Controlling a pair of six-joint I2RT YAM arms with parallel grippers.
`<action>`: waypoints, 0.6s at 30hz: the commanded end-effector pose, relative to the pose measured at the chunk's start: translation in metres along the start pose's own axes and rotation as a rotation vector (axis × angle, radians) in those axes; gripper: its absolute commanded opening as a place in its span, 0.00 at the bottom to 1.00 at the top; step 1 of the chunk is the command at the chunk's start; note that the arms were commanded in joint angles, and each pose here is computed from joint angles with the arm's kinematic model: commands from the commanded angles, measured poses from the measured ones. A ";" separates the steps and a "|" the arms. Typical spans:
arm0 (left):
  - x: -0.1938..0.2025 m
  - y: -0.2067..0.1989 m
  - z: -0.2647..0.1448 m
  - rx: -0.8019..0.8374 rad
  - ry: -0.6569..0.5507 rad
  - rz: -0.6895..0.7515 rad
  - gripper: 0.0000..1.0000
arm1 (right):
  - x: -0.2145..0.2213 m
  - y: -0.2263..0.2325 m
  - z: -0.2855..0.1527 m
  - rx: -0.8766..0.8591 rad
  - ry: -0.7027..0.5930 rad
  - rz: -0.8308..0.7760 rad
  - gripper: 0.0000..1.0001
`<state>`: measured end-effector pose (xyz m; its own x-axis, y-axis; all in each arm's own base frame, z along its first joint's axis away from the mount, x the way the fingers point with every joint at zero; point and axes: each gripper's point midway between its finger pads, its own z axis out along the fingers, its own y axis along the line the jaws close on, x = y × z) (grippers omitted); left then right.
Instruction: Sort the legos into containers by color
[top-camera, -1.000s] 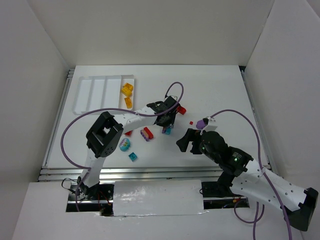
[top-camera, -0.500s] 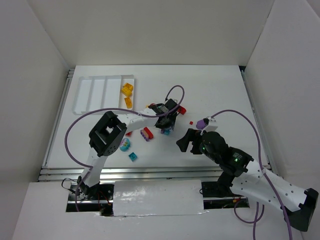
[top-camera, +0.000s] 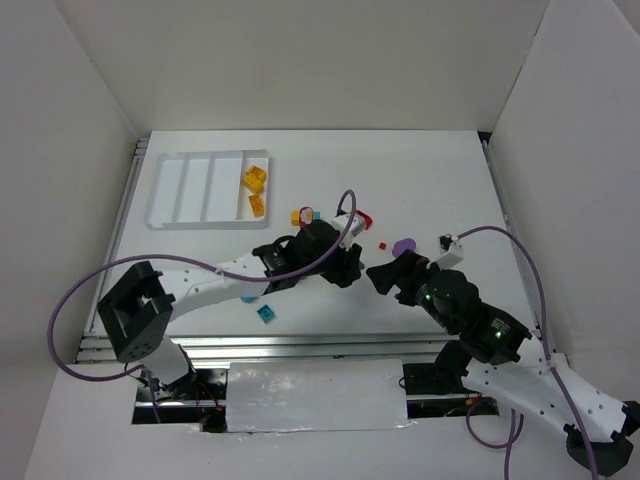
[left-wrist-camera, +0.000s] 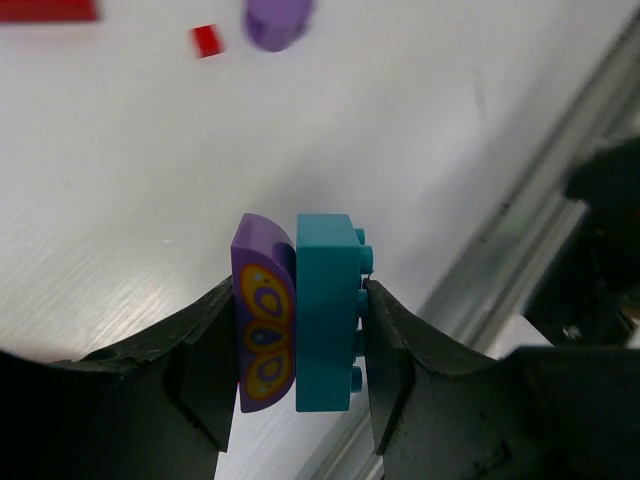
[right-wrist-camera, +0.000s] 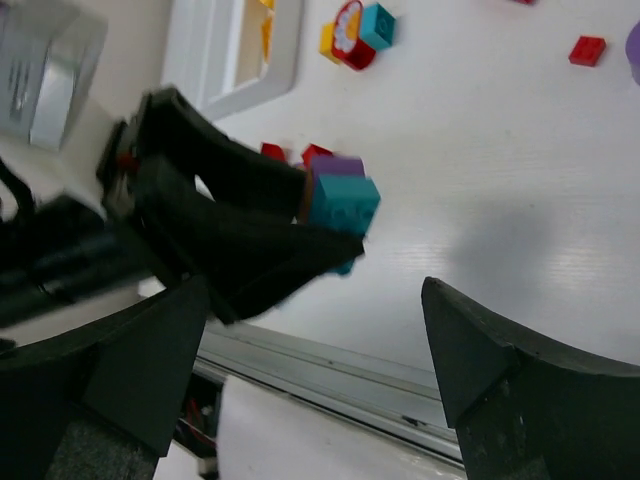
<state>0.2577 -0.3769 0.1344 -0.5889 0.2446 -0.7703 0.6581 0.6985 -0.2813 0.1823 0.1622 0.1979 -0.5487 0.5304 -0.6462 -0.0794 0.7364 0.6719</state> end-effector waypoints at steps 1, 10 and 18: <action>-0.029 -0.048 -0.018 0.209 -0.182 0.147 0.00 | -0.031 0.018 -0.012 -0.027 -0.088 0.089 0.93; -0.037 -0.086 -0.051 0.294 -0.288 0.266 0.00 | -0.027 0.026 -0.017 -0.063 -0.048 0.109 0.74; -0.045 -0.091 -0.061 0.301 -0.324 0.268 0.00 | 0.001 0.026 -0.006 -0.067 0.070 0.073 0.74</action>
<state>0.1941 -0.4041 0.1942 -0.3110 0.2209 -0.9244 0.8809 0.4321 -0.1931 0.1752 0.1706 0.2188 -0.5812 0.5706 -0.5802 -0.0800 0.6695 0.7385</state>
